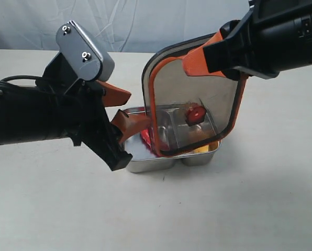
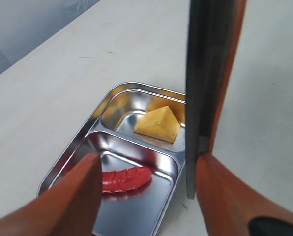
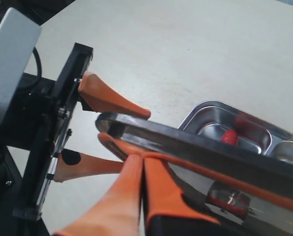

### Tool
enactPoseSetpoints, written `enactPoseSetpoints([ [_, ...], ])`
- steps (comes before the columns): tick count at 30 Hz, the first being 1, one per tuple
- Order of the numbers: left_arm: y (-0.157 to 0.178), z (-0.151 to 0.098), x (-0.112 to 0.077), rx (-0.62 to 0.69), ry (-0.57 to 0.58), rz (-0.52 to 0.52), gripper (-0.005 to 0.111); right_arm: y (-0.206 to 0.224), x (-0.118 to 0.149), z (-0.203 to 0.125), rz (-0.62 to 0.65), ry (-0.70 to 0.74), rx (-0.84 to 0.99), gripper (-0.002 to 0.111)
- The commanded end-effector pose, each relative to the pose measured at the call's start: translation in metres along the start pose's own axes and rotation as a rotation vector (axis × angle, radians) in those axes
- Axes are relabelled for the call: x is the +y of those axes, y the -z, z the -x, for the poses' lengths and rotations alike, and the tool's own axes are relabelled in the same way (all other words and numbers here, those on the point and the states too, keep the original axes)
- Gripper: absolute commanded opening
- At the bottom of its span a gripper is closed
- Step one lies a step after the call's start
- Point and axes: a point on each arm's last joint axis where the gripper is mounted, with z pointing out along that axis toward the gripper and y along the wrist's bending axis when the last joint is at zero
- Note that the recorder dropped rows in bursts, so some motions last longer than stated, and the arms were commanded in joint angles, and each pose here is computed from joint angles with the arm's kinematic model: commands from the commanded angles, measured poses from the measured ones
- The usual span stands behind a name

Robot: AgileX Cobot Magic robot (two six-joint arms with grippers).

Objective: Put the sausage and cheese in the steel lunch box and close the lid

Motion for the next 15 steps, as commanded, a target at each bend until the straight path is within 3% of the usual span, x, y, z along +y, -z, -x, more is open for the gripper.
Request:
enactPoseSetpoints([
  [1, 0.0004, 0.0052, -0.0014, -0.015, 0.013, -0.022, 0.055, 0.0019, 0.0004, 0.0029, 0.001, 0.003, -0.016, -0.001],
  [6, 0.0009, 0.0069, -0.0069, -0.018, 0.002, -0.085, 0.055, 0.002, 0.0005, 0.0037, 0.002, 0.0, -0.024, -0.001],
  [15, 0.0009, 0.0062, -0.0069, -0.014, -0.057, -0.084, 0.055, 0.002, 0.0007, 0.0034, 0.005, 0.002, -0.021, -0.001],
])
